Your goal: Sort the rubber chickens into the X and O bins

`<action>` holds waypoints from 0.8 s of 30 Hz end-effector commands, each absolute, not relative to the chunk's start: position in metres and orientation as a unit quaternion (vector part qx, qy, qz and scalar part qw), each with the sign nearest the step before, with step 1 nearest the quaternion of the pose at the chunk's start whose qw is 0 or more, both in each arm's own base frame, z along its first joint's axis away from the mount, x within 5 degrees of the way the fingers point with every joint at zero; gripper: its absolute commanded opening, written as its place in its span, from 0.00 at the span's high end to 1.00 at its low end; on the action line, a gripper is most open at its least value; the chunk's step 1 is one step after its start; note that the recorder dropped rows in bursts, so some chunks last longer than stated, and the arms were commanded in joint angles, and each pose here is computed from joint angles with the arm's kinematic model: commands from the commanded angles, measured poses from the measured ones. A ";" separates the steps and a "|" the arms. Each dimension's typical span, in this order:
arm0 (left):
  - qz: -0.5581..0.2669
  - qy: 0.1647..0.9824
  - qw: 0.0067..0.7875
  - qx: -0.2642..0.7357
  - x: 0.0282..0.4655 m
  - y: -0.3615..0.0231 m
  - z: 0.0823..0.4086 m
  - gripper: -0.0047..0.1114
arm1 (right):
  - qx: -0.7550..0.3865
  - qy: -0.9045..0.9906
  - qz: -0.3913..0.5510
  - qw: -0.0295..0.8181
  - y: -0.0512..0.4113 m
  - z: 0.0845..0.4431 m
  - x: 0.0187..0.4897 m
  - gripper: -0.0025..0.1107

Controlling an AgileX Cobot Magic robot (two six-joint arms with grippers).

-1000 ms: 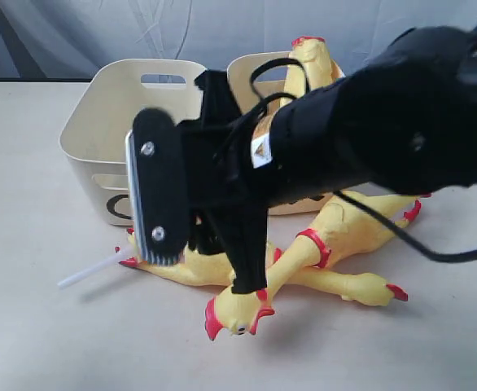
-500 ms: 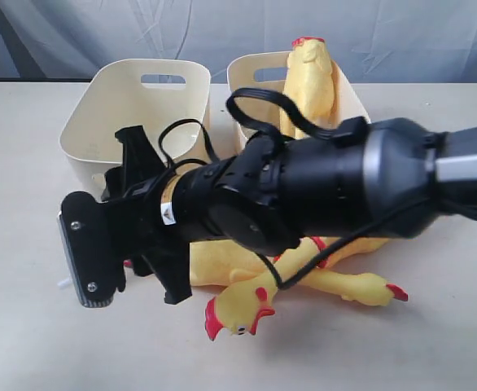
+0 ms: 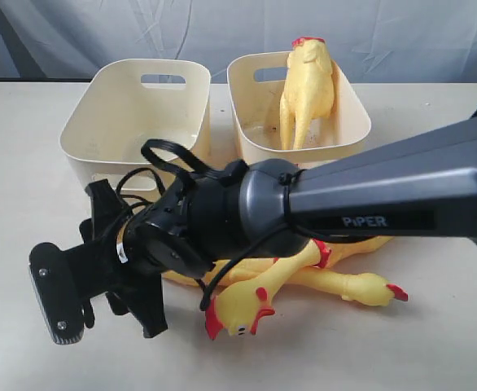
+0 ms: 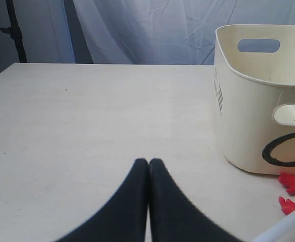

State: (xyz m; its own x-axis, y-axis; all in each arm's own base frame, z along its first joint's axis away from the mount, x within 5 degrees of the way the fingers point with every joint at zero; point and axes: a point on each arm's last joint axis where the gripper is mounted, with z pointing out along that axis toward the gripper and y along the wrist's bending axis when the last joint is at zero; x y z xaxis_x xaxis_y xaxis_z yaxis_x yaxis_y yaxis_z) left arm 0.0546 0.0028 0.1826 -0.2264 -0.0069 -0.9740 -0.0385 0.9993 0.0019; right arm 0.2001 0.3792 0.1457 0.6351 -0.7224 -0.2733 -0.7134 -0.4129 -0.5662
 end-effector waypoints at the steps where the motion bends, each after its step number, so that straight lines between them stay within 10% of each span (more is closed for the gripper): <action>1: 0.009 0.775 0.632 -0.010 0.055 0.002 0.187 0.96 | -0.843 0.430 -0.006 0.324 0.381 0.138 0.200 0.47; 24: 0.009 0.775 0.632 -0.010 0.055 0.002 0.187 0.96 | -0.821 0.427 -0.002 0.378 0.402 0.125 0.211 0.47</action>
